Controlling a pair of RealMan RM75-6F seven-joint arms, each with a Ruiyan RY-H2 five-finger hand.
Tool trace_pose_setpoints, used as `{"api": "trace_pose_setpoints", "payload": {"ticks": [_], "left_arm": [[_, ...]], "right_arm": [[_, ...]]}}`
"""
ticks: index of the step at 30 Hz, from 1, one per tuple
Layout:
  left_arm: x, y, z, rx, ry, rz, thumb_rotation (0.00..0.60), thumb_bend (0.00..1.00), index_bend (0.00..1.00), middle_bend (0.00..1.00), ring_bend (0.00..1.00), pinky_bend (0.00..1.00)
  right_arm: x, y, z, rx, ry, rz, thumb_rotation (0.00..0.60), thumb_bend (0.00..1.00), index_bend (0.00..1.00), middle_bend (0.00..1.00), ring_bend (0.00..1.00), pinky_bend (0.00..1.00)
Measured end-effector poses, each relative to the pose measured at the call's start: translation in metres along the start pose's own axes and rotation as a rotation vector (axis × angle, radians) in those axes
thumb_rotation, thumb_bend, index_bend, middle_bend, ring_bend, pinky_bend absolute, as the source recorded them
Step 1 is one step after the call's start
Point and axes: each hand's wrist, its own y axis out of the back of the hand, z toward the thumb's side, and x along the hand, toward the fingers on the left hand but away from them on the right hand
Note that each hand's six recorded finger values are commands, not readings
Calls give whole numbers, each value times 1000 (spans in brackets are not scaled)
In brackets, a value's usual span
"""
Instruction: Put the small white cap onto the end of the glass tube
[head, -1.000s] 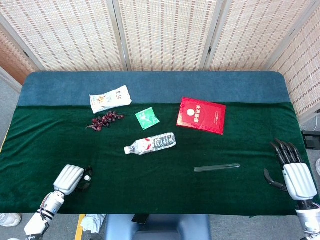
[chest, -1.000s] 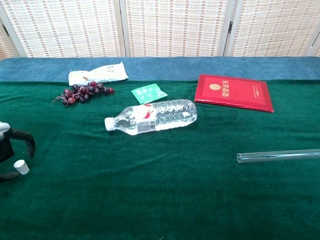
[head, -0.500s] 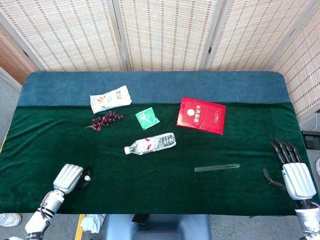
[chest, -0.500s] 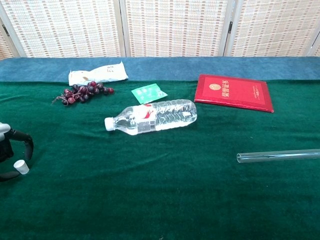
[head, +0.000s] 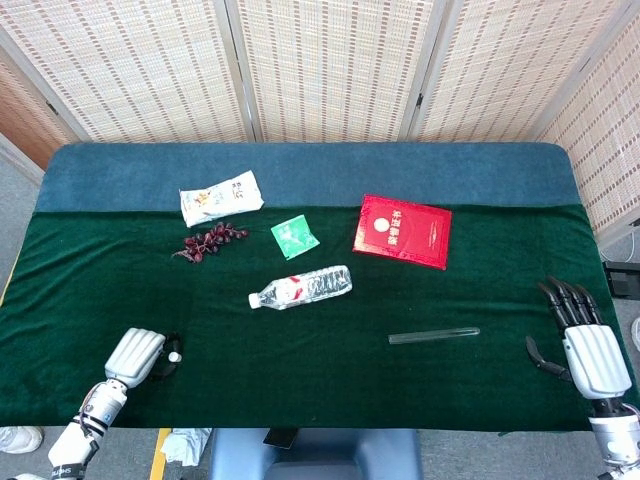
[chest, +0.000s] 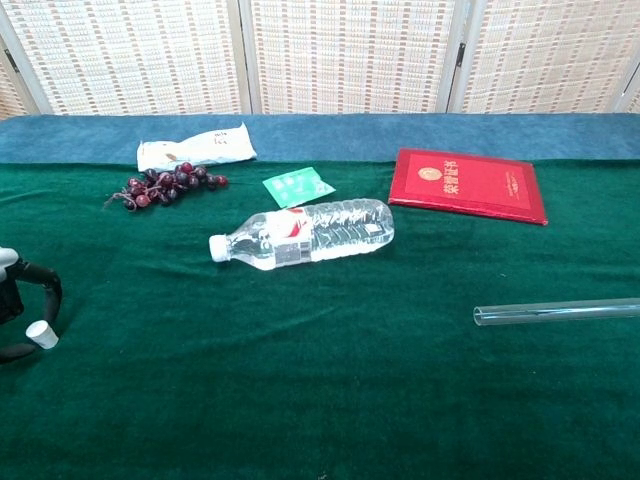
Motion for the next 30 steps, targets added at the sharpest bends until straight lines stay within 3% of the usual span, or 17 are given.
{"api": "trace_pose_setpoints", "payload": {"ticks": [12,18,21,24,26,30], "left_arm": [[1,5,0,-13,-3,12,600,461,597,1000,922,949],[-1,21,1,-47,-11,44,600,464,604,1000,923,949],[-3,32,3,-70,-17,66,600,463,608,1000,923,949],[-5,42,5,-82,-24,87,600,463,610,1000,922,949],[-7,46,6,-87,-29,93,600,463,611,1000,922,949],[-9,47,8,-99,-32,90,600,463,611,1000,922,949]], "right_arm": [[-1,-1,1,5,5,5,473,502,0,51,40,0],[-4,-5,7,20,20,30,476,503,0,107,104,16],[-8,-10,14,35,39,53,474,503,30,215,236,181],[-14,-15,23,64,60,69,473,499,162,390,484,477],[-19,-21,28,75,72,85,474,447,230,525,722,698],[-31,-38,37,83,93,144,475,364,279,719,947,885]]}}
